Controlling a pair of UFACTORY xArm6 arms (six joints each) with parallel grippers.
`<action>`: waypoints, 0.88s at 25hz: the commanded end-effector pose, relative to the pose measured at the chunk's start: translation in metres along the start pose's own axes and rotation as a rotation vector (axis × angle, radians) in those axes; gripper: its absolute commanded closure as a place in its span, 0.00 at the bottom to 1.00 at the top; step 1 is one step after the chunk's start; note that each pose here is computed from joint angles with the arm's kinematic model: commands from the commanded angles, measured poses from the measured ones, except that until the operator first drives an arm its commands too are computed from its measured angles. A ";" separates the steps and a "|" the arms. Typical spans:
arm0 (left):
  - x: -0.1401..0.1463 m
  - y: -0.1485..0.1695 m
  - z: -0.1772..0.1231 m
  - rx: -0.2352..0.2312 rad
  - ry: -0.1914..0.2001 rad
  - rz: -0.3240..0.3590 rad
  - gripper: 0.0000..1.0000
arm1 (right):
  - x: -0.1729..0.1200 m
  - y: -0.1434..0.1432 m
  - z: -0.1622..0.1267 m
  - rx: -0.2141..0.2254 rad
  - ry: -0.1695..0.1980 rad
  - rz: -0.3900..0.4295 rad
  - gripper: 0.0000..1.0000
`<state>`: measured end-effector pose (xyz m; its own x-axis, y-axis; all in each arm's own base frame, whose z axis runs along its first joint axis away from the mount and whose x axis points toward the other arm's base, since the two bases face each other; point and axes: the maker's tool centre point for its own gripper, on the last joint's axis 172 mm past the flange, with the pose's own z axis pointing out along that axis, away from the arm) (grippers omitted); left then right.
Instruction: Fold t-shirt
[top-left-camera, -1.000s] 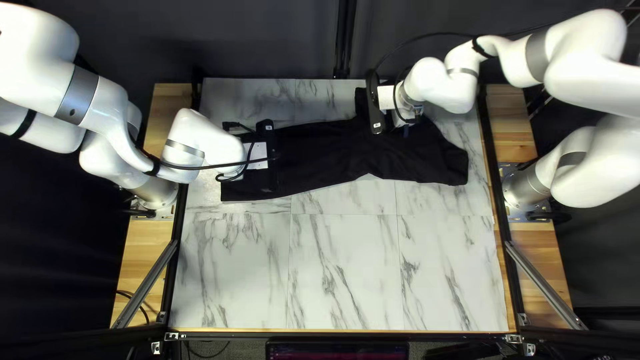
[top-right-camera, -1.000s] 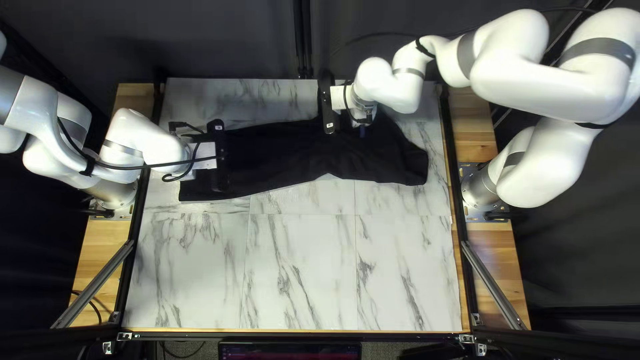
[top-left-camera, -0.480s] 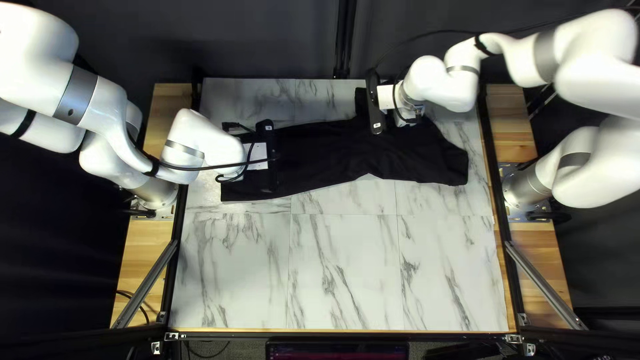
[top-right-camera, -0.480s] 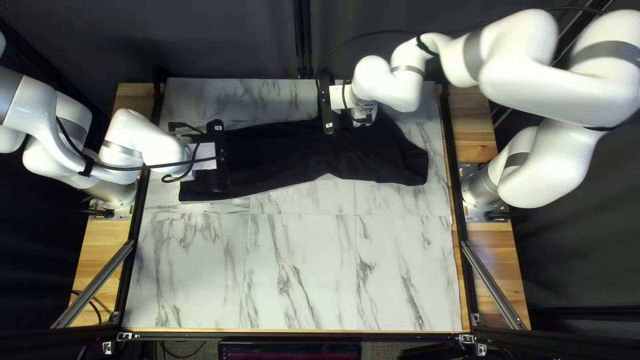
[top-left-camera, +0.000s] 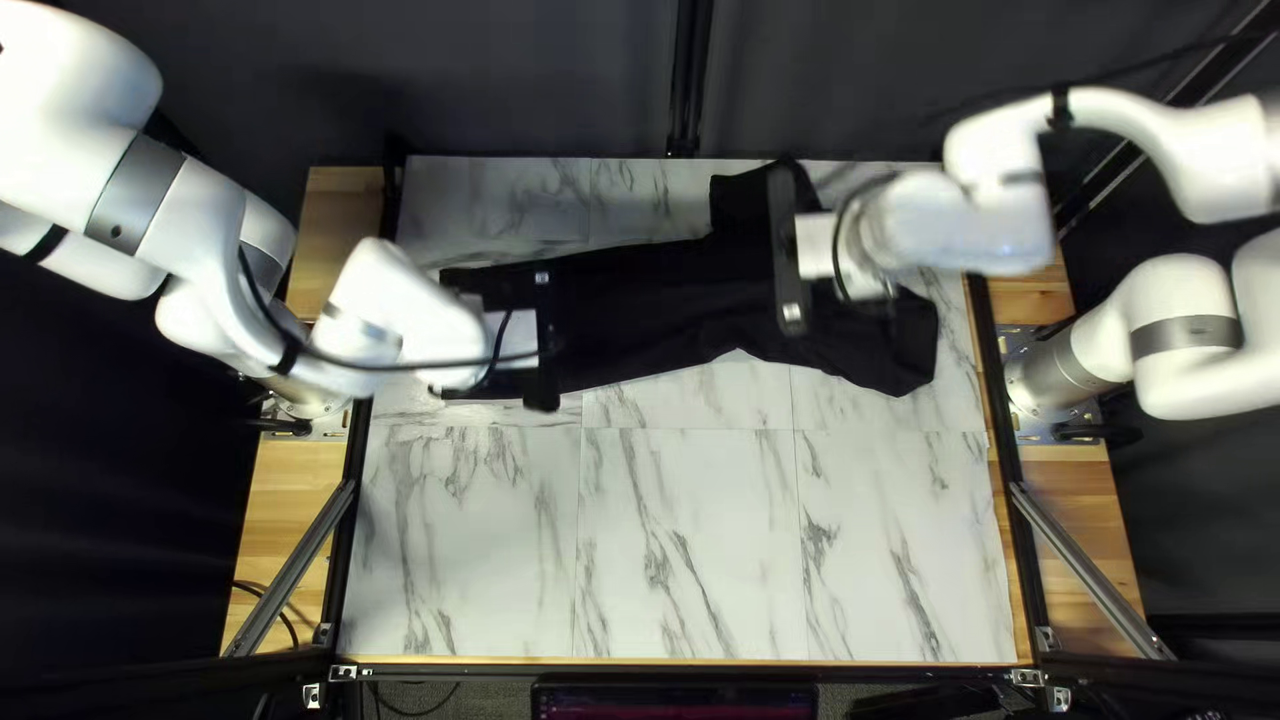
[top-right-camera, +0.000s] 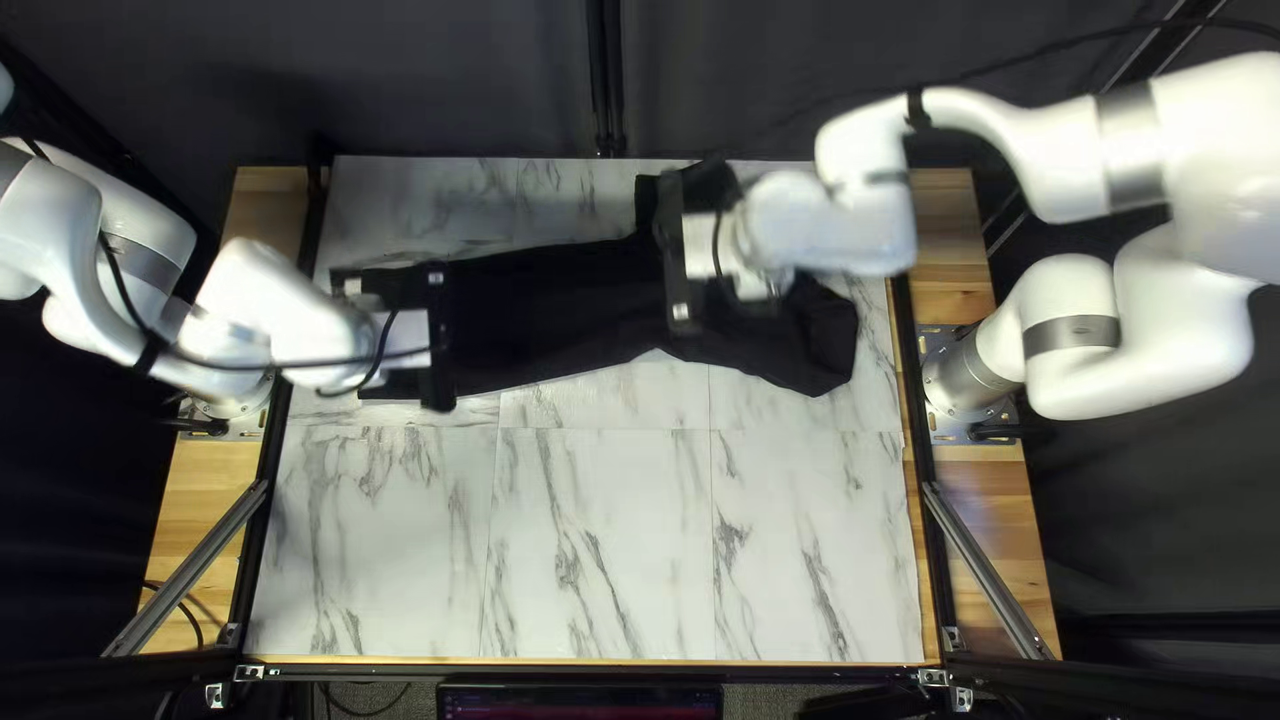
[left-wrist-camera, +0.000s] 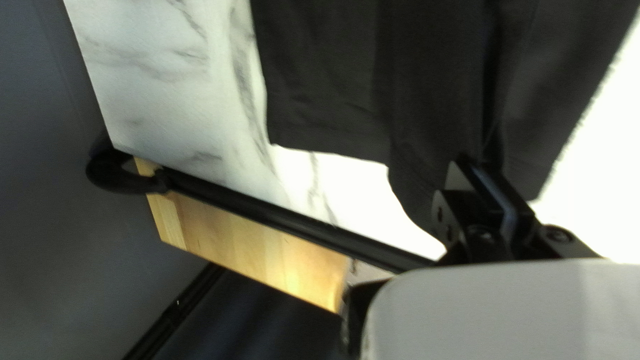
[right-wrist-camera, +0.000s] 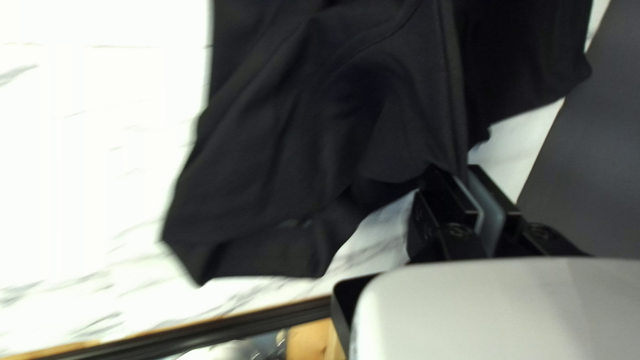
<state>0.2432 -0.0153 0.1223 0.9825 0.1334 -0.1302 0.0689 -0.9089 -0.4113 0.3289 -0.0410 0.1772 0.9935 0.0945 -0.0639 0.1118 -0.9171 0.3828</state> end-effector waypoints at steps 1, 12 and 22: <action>-0.006 0.043 -0.021 0.003 -0.013 -0.001 0.99 | -0.001 -0.082 -0.034 -0.037 -0.016 0.013 1.00; -0.011 0.128 -0.042 -0.005 -0.038 0.024 0.98 | 0.006 -0.237 -0.067 -0.026 -0.046 -0.009 1.00; -0.016 0.160 -0.038 -0.020 -0.063 0.033 0.95 | 0.017 -0.308 -0.059 0.034 -0.068 -0.069 1.00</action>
<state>0.2465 -0.1751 0.0961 0.9725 0.1259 -0.1961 0.0401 -0.9192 -0.3917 0.3108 0.2556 0.1205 0.9825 0.1150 -0.1463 0.1615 -0.9174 0.3637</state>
